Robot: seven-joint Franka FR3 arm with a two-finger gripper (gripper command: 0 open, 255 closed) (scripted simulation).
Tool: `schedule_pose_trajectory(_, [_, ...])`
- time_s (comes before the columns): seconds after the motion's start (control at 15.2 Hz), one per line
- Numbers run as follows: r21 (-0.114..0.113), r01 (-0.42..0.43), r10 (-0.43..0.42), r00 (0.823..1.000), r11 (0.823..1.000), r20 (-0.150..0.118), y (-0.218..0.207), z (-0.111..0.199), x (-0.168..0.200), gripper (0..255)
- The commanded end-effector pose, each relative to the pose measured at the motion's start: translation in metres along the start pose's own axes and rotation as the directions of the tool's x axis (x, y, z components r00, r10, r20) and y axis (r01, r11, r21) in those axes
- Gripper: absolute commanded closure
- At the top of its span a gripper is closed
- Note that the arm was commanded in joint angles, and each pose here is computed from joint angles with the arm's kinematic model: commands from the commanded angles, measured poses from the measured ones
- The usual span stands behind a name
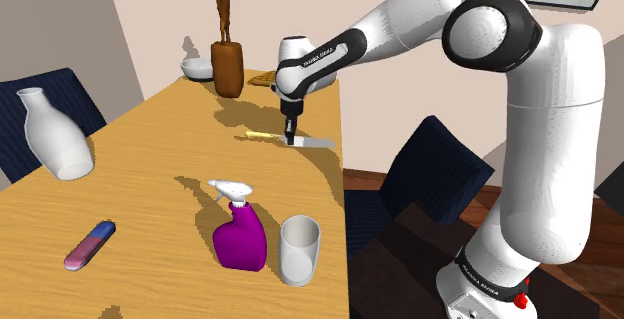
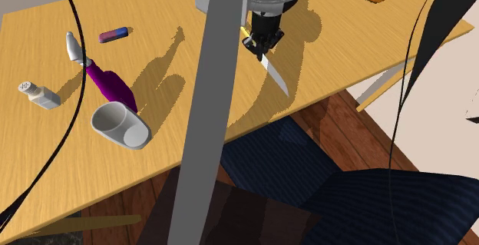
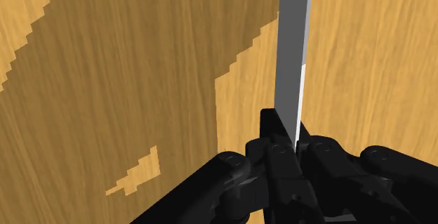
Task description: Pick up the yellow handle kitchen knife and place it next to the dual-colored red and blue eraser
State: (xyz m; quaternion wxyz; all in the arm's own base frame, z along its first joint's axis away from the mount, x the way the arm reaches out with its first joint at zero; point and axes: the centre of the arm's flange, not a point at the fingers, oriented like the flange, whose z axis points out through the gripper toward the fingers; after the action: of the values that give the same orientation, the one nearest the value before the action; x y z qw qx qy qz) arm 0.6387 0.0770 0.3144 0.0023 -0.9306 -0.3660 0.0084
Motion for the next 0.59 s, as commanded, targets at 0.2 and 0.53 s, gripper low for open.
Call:
schedule_pose_trajectory(0.2, [0.0, 0.0, 0.0, 1.0, 1.0, 0.0, 0.0, -0.026, 0.0, 255])
schedule_pose_trajectory(0.53, [0.0, 0.0, 0.0, 1.0, 1.0, 0.0, -0.001, -0.052, -0.001, 255])
